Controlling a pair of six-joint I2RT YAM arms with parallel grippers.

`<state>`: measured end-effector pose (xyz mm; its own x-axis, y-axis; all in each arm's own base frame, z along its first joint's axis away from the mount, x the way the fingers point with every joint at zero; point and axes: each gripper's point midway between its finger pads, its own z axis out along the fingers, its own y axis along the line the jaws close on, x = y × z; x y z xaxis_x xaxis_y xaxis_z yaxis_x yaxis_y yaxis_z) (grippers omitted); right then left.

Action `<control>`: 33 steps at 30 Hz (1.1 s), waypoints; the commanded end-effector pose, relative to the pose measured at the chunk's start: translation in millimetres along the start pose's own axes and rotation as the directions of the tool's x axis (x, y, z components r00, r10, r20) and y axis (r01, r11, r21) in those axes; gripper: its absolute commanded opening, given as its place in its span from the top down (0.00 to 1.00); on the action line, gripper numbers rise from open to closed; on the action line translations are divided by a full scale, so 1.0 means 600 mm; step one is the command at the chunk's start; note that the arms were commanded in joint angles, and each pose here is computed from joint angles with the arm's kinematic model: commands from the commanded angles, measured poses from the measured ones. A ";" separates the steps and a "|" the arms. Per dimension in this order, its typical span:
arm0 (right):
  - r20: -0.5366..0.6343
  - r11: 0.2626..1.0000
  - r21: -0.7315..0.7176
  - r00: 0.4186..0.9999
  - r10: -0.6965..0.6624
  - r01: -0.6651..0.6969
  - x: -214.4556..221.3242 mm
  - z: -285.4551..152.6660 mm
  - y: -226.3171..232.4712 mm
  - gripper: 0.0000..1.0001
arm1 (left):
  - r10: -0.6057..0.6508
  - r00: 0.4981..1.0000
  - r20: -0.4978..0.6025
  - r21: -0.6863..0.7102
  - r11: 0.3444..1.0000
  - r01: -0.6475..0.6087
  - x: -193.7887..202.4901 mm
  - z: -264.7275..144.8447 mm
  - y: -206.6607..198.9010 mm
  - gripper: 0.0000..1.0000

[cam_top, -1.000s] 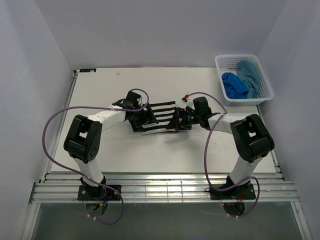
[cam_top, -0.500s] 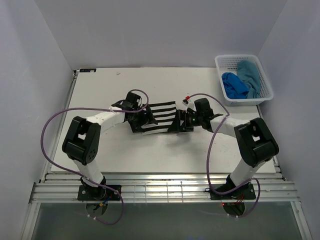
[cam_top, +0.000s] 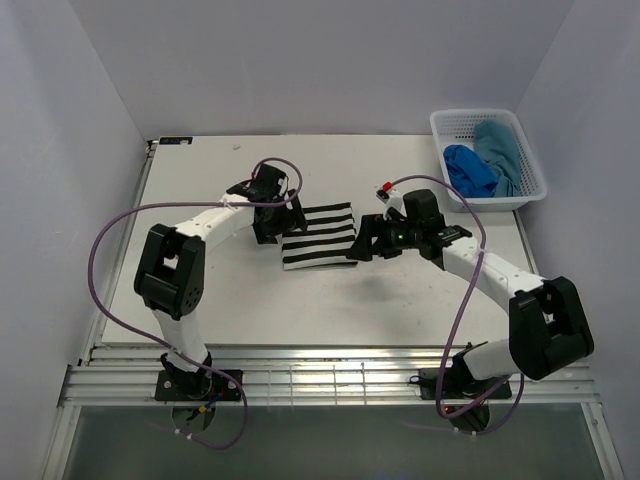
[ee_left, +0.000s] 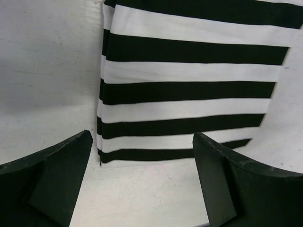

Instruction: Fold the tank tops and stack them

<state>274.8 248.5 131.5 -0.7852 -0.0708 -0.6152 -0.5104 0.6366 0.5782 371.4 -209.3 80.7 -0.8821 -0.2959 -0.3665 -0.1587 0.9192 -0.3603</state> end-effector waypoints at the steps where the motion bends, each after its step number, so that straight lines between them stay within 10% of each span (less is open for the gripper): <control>1: 0.034 0.998 0.044 0.998 -0.055 0.054 -0.026 -0.025 0.006 0.10 | 0.025 0.999 -0.021 -0.119 0.993 -0.027 0.004 0.027 0.039 0.02; 17: 0.058 0.990 0.103 0.993 -0.099 0.092 -0.036 -0.052 0.005 0.10 | -0.022 0.998 -0.051 -0.227 0.974 0.010 0.016 0.089 0.084 0.29; 26: 0.053 0.985 0.140 0.993 -0.109 0.101 -0.036 -0.049 -0.009 0.10 | 0.082 0.994 -0.077 -0.175 0.980 -0.094 0.015 0.101 0.079 0.93; 33: 0.060 0.977 0.185 0.991 -0.119 0.106 -0.044 -0.050 -0.027 0.10 | 0.201 0.980 -0.012 -0.243 0.950 -0.198 -0.030 0.101 0.099 1.00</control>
<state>278.1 218.0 138.3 -0.7402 -0.1008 -0.6648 -0.4964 0.7487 0.4393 388.8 -187.7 21.0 -0.9167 -0.1663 -0.3633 -0.1103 0.9793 -0.1699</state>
